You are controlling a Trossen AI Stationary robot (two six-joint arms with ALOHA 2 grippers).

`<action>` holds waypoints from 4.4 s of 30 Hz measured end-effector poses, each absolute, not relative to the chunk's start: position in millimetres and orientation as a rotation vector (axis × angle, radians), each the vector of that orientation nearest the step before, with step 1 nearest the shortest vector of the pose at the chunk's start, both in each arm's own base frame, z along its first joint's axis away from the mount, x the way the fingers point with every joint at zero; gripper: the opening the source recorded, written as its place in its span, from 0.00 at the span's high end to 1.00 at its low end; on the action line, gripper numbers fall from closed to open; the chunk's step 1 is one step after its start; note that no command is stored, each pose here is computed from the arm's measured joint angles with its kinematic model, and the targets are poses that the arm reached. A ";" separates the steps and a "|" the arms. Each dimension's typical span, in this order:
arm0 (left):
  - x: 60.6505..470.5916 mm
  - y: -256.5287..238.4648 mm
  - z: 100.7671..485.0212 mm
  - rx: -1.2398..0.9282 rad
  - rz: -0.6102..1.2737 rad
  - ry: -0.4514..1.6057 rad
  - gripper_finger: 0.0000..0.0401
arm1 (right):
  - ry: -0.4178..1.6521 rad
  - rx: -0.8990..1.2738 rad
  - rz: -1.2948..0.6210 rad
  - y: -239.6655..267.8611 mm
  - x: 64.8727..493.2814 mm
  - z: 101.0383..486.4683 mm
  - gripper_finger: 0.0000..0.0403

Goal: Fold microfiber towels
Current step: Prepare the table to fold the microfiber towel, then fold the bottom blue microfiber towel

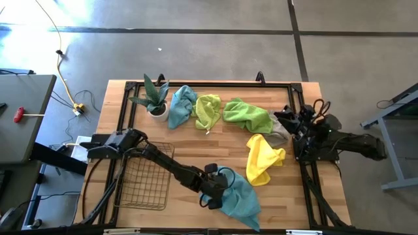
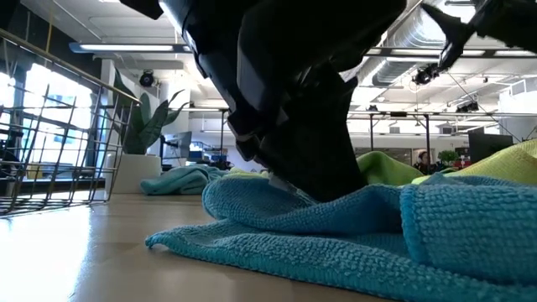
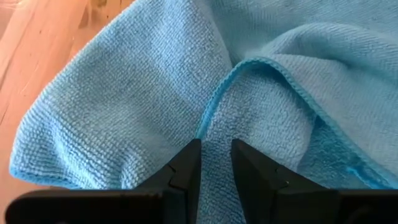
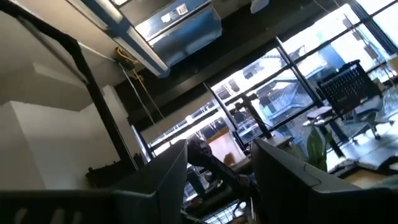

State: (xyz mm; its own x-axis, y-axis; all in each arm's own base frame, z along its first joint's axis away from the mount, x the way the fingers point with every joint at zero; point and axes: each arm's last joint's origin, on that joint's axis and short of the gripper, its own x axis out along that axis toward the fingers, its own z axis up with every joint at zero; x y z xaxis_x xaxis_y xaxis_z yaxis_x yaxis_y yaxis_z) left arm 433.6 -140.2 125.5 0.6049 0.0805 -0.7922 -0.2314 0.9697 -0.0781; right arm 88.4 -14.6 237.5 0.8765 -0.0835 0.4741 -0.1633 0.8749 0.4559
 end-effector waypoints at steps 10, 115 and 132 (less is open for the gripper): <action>430.1 -146.1 124.5 -0.168 0.170 0.923 0.80 | -0.316 0.261 0.123 -6.1 104.8 277.4 0.57; 403.4 -96.6 147.7 0.565 0.529 1.284 0.64 | 0.858 0.224 -0.321 99.2 201.0 212.7 0.42; 363.1 -75.3 201.1 0.316 0.243 1.143 0.64 | 0.772 0.314 -0.196 108.8 213.9 224.0 0.42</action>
State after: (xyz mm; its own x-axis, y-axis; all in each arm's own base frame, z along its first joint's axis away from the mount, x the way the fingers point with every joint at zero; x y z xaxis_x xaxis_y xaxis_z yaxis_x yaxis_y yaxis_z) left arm 363.1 -75.3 201.1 0.3962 0.3476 -0.8498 -0.0286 0.9298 0.3670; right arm 213.9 108.8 224.0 0.7017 -0.0589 -0.7100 0.2865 0.9358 0.2056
